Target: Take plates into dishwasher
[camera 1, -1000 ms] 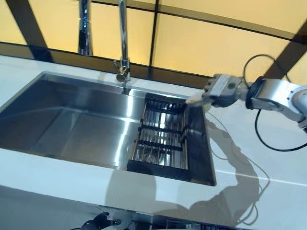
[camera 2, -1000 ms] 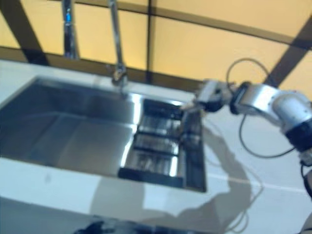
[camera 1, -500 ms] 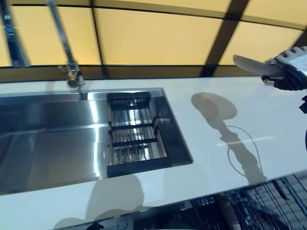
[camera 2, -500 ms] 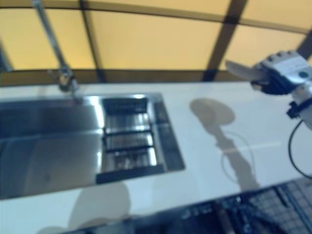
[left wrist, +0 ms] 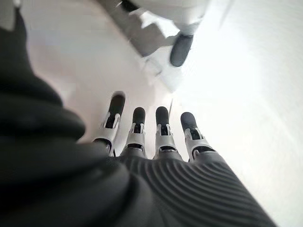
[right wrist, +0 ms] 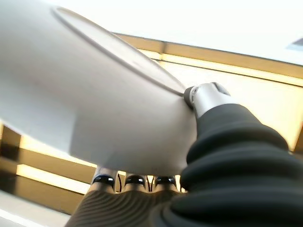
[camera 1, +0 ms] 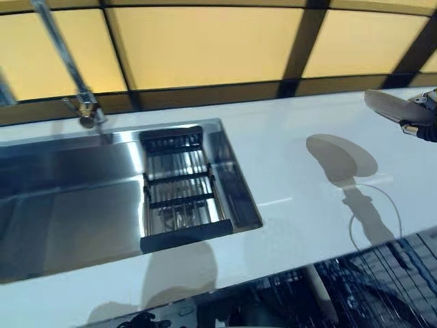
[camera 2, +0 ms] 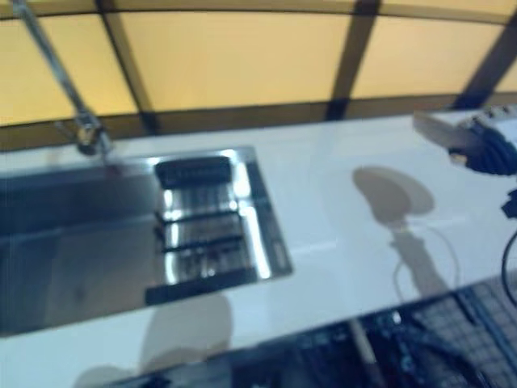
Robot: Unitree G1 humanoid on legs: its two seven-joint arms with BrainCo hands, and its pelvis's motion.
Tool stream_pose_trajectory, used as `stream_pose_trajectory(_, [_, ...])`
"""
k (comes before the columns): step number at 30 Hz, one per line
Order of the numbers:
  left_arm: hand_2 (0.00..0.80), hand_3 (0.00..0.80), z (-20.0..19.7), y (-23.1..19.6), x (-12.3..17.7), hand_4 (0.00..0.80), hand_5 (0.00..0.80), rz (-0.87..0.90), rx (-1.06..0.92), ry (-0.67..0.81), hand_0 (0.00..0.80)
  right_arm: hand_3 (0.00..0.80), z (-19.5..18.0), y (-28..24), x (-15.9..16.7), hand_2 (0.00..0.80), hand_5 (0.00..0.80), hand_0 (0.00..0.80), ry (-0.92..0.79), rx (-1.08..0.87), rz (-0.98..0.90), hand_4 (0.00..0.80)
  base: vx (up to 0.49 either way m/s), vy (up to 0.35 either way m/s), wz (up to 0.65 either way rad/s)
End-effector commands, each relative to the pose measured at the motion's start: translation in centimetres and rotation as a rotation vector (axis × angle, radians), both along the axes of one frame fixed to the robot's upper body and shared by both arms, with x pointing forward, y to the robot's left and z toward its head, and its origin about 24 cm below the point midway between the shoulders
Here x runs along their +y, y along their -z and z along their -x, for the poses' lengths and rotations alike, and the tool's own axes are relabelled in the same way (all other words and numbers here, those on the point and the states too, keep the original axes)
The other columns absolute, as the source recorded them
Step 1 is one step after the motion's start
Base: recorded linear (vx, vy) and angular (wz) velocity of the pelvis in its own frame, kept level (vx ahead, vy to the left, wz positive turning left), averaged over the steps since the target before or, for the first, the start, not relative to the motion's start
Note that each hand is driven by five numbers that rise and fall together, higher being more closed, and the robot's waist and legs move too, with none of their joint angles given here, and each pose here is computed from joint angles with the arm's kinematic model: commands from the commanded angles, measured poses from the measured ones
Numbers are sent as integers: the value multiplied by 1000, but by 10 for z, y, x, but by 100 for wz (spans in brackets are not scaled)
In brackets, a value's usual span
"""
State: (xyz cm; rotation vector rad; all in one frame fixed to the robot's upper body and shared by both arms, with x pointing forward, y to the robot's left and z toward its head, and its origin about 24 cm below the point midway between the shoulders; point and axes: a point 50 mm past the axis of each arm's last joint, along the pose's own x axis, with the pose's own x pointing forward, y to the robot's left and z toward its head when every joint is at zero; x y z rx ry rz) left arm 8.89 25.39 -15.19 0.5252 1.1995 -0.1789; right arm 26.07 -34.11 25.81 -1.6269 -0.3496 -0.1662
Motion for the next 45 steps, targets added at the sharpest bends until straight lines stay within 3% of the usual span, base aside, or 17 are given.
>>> stream_pose_trajectory(1, [0, 0, -23, -11, 19, 0, 0, -50, -98, -52, 0, 800, -5, 12, -3, 800, 800, 800, 2, -72, -218, 800, -37, -355, -104])
stream_pose_trajectory(7, [0, 0, -15, -5, 7, 0, 0, -9, -104, -57, 0, 800, 1, 53, -13, 800, 800, 800, 105, -22, -416, 800, -57, -285, -64])
stream_pose_trajectory(13, [0, 0, -15, -1, -10, 0, 0, 12, -116, -34, 0, 800, 5, 97, -20, 800, 800, 800, 218, 7, -741, 800, -55, -148, -88])
stream_pose_trajectory(20, [0, 0, -19, 0, -13, 0, 0, 16, -125, -56, 0, 800, 19, 144, -26, 800, 800, 800, 312, 16, -992, 800, -37, -70, -28])
stream_pose_trajectory(32, [0, 0, -38, -5, -22, 0, 0, 48, -165, -22, 0, 800, 36, 191, -23, 800, 800, 800, 387, 174, -911, 800, -15, 0, -18])
stream_pose_trajectory(45, [0, 0, -53, -9, -32, 0, 0, 72, -197, 49, 0, 800, 4, 183, 2, 800, 800, 800, 257, 259, -698, 800, -22, 15, 0])
